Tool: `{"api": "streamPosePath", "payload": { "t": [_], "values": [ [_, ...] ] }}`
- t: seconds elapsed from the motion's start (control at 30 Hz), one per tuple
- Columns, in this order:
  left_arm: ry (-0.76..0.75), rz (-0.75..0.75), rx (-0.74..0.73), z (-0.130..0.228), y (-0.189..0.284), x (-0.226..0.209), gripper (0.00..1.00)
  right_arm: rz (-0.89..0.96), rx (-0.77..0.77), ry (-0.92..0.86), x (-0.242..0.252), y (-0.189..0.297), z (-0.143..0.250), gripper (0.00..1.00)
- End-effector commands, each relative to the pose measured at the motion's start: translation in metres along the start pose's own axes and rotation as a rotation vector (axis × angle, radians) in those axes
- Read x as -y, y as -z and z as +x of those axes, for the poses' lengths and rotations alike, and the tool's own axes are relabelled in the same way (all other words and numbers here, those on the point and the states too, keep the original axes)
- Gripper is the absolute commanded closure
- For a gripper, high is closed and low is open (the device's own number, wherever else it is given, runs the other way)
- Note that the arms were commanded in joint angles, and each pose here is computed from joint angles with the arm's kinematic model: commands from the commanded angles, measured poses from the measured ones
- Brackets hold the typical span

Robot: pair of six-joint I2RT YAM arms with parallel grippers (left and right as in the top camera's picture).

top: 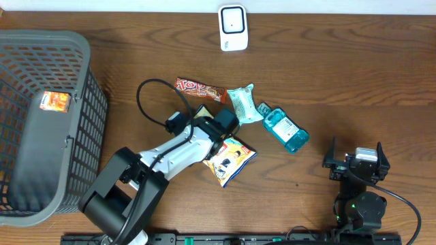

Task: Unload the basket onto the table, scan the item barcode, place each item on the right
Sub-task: 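Reach into the basket and grasp the orange Kleenex pack with left gripper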

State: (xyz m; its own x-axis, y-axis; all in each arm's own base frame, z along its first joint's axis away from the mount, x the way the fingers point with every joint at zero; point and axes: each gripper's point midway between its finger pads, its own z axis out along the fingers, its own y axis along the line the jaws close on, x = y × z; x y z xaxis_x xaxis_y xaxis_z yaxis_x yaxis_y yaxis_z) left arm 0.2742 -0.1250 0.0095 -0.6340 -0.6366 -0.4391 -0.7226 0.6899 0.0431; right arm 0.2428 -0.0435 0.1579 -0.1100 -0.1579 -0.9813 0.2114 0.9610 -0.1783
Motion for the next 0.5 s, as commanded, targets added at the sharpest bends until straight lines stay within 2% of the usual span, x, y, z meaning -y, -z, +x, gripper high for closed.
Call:
{"api": "streamPosePath", "payload": {
  "t": [0.0, 0.3, 0.43, 0.47],
  "values": [
    [0.005, -0.038, -0.002, 0.002, -0.009, -0.011, 0.78, 0.005, -0.005, 0.01, 0.001, 0.0, 0.001, 0.01],
    [0.001, -0.039, -0.097, 0.013, 0.005, -0.018, 0.78, 0.005, -0.005, 0.01, 0.001, 0.0, 0.002, 0.01],
    [0.025, 0.011, -0.047, -0.007, 0.029, -0.021, 0.66, 0.005, -0.005, 0.01, 0.001, 0.0, 0.002, 0.01],
    [0.026, 0.037, -0.036, -0.012, 0.037, -0.02, 0.59, 0.005, -0.005, 0.01, 0.001, 0.0, 0.002, 0.01]
  ]
}}
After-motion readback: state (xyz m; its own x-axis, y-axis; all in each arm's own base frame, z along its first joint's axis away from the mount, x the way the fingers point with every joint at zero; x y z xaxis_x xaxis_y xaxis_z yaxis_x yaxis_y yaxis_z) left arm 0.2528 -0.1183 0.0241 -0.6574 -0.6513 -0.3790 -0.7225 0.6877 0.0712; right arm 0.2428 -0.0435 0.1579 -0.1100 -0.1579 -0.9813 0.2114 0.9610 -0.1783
